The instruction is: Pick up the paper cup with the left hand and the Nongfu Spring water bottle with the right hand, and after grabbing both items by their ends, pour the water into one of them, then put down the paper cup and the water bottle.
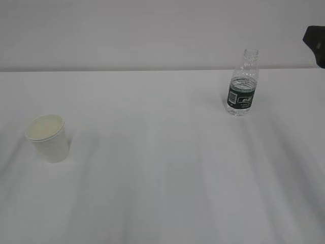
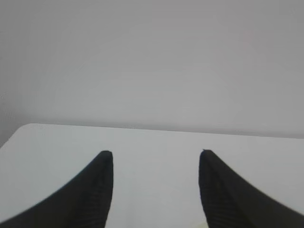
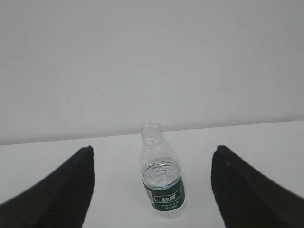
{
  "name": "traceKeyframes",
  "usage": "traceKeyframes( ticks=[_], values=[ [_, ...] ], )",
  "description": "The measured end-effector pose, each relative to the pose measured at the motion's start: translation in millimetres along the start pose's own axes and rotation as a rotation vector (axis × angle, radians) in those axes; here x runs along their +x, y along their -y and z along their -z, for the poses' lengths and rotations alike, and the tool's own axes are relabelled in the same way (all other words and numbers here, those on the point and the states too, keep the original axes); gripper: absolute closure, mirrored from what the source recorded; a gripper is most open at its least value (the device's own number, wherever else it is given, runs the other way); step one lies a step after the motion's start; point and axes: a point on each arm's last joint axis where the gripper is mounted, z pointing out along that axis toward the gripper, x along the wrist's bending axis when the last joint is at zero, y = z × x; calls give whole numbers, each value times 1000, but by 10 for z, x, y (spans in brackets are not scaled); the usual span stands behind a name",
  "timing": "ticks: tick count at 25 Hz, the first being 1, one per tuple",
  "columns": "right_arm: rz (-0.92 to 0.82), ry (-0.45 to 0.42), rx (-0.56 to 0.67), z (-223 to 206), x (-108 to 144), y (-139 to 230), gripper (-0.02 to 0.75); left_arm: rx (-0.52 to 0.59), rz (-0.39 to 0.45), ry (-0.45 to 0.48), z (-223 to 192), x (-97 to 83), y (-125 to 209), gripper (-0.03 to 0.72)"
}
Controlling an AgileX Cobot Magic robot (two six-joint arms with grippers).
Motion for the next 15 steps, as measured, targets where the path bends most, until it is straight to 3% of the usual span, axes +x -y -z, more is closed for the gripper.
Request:
traceKeyframes(
  ticks=[6, 15],
  values=[
    [-51, 15, -18, 71, -53, 358, 165, 37, 21, 97, -52, -176, 453, 278],
    [11, -48, -21, 144, -46, 861, 165, 24, 12, 222, -257, -457, 880, 282]
  ],
)
